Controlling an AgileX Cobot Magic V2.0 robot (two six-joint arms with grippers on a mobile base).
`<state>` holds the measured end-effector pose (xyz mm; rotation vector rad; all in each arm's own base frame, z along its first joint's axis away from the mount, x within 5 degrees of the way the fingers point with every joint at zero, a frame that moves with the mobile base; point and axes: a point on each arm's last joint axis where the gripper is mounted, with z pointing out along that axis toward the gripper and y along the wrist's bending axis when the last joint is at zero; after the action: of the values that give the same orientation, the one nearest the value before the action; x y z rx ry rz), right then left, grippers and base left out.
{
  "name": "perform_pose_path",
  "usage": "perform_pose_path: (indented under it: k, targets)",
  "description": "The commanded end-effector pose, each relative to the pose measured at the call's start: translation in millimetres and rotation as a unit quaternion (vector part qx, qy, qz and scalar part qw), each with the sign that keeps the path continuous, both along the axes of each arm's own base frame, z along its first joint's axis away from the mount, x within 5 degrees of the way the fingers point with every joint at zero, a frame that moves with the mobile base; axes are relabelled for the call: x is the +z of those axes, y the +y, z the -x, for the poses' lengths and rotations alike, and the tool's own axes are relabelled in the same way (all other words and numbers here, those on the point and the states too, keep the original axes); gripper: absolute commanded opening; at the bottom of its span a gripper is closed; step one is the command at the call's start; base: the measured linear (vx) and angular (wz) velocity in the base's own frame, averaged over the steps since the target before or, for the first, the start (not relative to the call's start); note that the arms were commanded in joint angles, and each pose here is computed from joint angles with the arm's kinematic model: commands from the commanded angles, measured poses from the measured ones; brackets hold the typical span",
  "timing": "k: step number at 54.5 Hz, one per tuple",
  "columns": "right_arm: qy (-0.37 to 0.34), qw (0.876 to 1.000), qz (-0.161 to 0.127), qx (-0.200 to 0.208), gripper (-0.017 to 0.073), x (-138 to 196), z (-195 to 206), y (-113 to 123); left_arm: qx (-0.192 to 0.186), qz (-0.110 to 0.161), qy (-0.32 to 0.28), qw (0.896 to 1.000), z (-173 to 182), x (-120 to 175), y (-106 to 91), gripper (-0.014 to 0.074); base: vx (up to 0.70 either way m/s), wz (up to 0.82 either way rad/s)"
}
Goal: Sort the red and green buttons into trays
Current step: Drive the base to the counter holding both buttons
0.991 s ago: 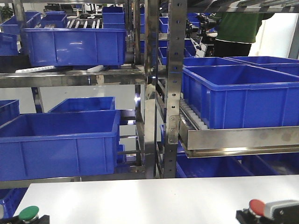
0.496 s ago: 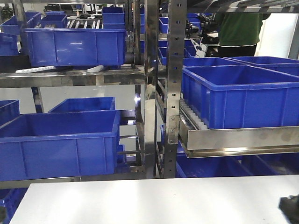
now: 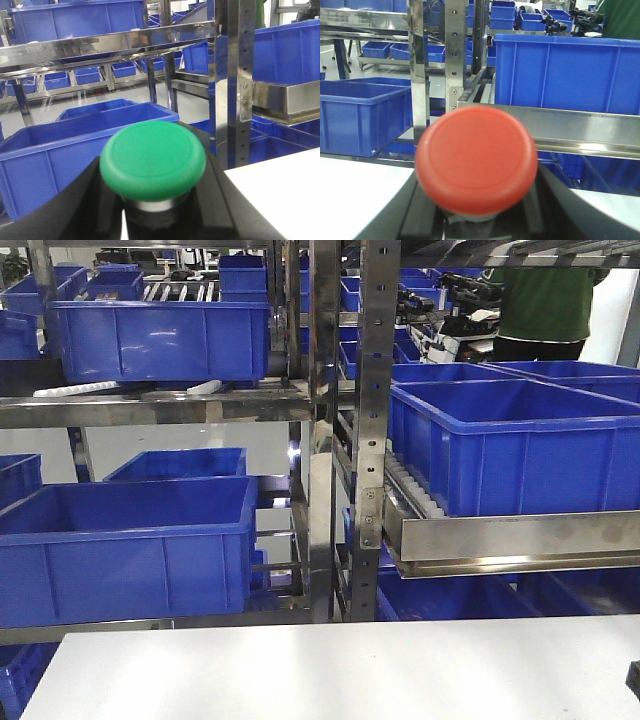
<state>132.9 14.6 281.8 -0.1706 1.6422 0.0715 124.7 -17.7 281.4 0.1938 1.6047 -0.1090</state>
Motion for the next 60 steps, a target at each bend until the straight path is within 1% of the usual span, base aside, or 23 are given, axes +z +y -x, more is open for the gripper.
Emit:
perform_pose_path:
  k: [1, 28, 32, 40, 44, 60]
  targets:
    - [-0.038, 0.999, -0.003, 0.017, -0.0008, 15, 0, 3, -0.019, 0.017, -0.027, 0.999, 0, 12, -3.7, 0.0000, 0.00, 0.00]
    - [-0.038, 0.999, -0.003, 0.019, -0.0008, 15, 0, 3, -0.019, 0.017, -0.027, 0.999, 0, 12, -3.7, 0.0000, -0.01, 0.06]
    - [-0.038, 0.999, -0.004, 0.029, -0.0008, 15, 0, 6, -0.019, 0.017, -0.027, 0.999, 0, 12, -3.7, 0.0000, -0.05, 0.27]
    - [-0.038, 0.997, -0.005, 0.063, -0.0008, 15, 2, 15, -0.019, 0.017, -0.027, 0.999, 0, 12, -3.7, 0.0000, -0.06, 0.33]
    - [-0.038, 0.997, -0.005, 0.071, -0.0008, 15, 2, 17, -0.019, 0.017, -0.027, 0.999, 0, 12, -3.7, 0.0000, -0.08, 0.40]
    - [-0.038, 0.997, -0.005, 0.071, -0.0008, 15, 2, 17, -0.019, 0.017, -0.027, 0.999, 0, 12, -3.7, 0.0000, -0.11, 0.49]
